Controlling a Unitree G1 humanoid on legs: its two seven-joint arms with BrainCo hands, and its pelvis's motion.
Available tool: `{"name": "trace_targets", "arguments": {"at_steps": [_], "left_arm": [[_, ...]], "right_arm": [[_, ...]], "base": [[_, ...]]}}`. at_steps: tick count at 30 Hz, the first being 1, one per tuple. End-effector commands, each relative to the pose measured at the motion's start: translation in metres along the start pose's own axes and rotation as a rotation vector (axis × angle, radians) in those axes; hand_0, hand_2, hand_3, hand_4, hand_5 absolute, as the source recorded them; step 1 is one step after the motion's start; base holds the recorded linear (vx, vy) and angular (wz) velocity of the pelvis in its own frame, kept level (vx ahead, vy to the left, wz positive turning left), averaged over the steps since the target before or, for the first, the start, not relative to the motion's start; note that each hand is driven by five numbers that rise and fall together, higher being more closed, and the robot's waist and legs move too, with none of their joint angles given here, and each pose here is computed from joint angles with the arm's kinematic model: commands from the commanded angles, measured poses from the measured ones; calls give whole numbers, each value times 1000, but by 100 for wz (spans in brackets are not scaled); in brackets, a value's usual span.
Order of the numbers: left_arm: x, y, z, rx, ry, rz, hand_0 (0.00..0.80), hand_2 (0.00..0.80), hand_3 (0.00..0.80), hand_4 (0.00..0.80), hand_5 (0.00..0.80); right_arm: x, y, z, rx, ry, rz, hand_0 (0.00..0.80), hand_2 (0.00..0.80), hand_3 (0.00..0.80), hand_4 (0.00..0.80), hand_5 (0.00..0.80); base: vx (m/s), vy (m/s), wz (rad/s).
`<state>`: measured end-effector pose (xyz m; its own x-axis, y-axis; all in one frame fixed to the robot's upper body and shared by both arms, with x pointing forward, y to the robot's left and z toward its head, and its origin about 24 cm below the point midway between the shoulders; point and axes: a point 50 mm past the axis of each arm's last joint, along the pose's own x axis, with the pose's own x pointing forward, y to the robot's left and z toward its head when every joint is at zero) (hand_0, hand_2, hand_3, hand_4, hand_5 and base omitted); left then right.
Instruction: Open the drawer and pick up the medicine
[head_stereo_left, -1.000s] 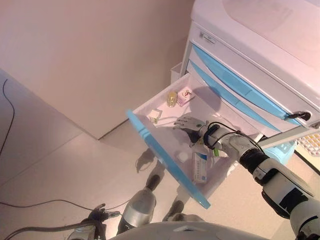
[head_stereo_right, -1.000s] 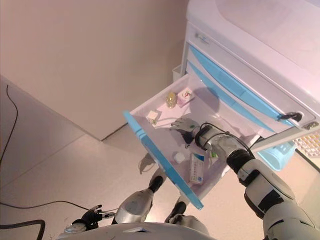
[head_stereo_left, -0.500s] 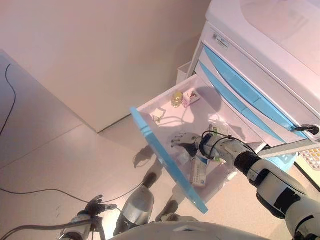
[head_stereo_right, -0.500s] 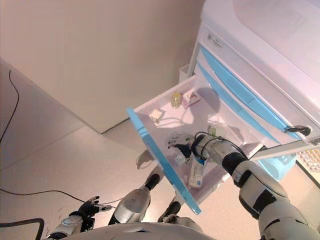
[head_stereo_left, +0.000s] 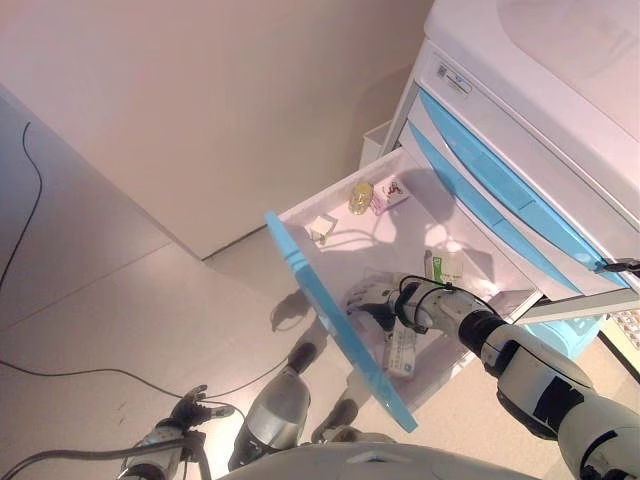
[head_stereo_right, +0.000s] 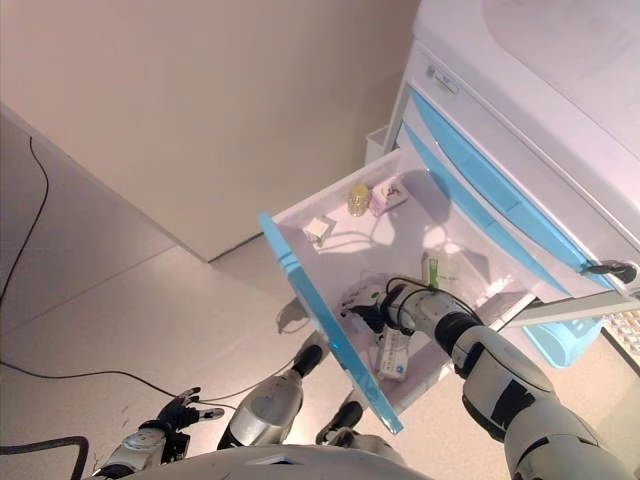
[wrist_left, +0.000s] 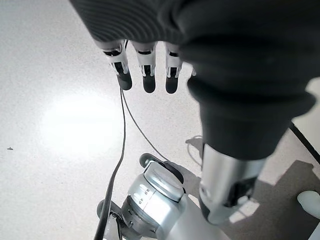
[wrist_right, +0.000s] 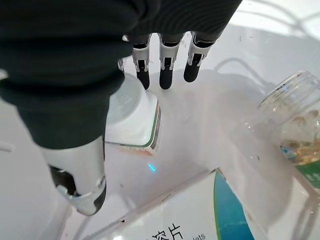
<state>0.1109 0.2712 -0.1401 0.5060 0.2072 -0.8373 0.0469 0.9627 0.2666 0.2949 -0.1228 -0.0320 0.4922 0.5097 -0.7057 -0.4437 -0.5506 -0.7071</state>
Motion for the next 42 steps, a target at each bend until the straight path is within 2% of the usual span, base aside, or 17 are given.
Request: {"name": "trace_targets", "arguments": {"at_steps": [1, 17, 18, 19, 20, 21, 37, 42], "left_arm": [[-1, 7, 0, 26, -6, 14, 0, 0, 0, 0, 0], [2, -3, 6, 10, -31, 0, 0, 0, 0, 0, 0], [2, -3, 6, 9, -33, -1, 0, 0, 0, 0, 0], [2, -4, 7, 6, -35, -2, 0, 0, 0, 0, 0], [2, -4, 8, 4, -37, -4, 0, 0, 0, 0, 0], [3, -5, 9, 1, -38, -4, 0, 0, 0, 0, 0], [2, -1, 7, 13, -30, 6, 0, 0, 0, 0, 0], [1, 0, 3, 19, -21, 8, 0, 0, 0, 0, 0]], "right_arm": [[3, -5, 8, -11, -21, -27, 0, 0, 0, 0, 0], [2, 20, -7, 91, 179, -83, 0, 0, 0, 0, 0], [1, 21, -8, 93, 184, -81, 154, 154, 154, 154, 154], [1, 21, -9, 91, 188, -77, 433, 433, 433, 433, 433], [1, 21, -9, 90, 193, -73, 574, 574, 574, 574, 574], [1, 22, -9, 84, 193, -69, 800, 800, 800, 800, 800], [-3, 40, -7, 54, 191, -17, 800, 800, 800, 800, 800], [-5, 41, -9, 82, 204, -49, 800, 800, 800, 800, 800]], "base": [[0, 0, 0], [0, 0, 0], [0, 0, 0], [0, 0, 0], [-12, 26, -4], [-7, 22, -3], [4, -2, 0], [7, -4, 0]]}}
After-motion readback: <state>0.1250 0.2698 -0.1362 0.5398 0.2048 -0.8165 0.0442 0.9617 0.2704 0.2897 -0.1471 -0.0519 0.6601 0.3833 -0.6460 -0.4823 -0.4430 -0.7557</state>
